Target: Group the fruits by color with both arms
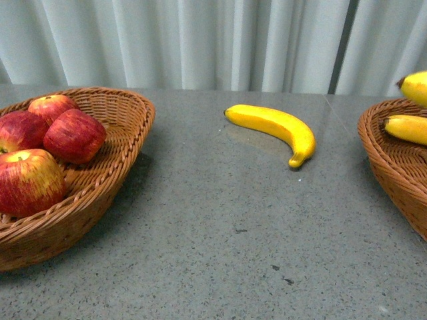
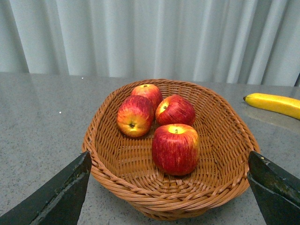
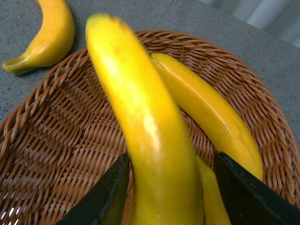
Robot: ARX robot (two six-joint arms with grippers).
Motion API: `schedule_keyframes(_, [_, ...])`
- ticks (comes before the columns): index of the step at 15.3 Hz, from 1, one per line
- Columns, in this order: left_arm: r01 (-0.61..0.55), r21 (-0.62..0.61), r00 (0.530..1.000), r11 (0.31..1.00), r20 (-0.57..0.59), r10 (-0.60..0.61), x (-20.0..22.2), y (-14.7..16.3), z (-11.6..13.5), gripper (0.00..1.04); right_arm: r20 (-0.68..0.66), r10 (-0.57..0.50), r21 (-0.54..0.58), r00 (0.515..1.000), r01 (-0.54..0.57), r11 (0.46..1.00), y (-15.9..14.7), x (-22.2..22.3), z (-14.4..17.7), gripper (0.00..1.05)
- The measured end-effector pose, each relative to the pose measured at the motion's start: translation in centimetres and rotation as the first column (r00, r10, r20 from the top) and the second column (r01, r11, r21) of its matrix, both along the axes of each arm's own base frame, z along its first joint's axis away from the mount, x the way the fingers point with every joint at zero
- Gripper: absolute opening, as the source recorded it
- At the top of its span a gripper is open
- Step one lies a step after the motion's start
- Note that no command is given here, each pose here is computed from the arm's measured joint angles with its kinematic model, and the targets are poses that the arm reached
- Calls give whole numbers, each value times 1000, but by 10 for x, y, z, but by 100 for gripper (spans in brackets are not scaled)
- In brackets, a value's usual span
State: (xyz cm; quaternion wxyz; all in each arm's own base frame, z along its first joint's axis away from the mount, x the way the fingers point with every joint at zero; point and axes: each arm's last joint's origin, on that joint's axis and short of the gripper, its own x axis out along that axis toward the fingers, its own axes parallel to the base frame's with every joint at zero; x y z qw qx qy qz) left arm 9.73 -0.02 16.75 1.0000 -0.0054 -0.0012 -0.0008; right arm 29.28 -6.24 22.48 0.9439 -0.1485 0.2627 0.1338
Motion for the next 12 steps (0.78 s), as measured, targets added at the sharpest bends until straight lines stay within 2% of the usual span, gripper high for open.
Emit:
schedule_keyframes(4, [0,0,1000,1000,0,0,0,0,0,98,70,80,0,994,-81,997,29,5,16,99])
schedule_keyframes(6, [0,0,1000,1000,0,0,0,0,0,98,162,128,38,978,-136,990,55,17,31,97])
schedule_keyframes(8, [0,0,1000,1000,0,0,0,0,0,98,181,187,113,966,-209,971,95,34,28,98])
schedule_keyframes(12, [0,0,1000,1000,0,0,0,0,0,98,45,286,173,957,-290,941,188,89,-9,98])
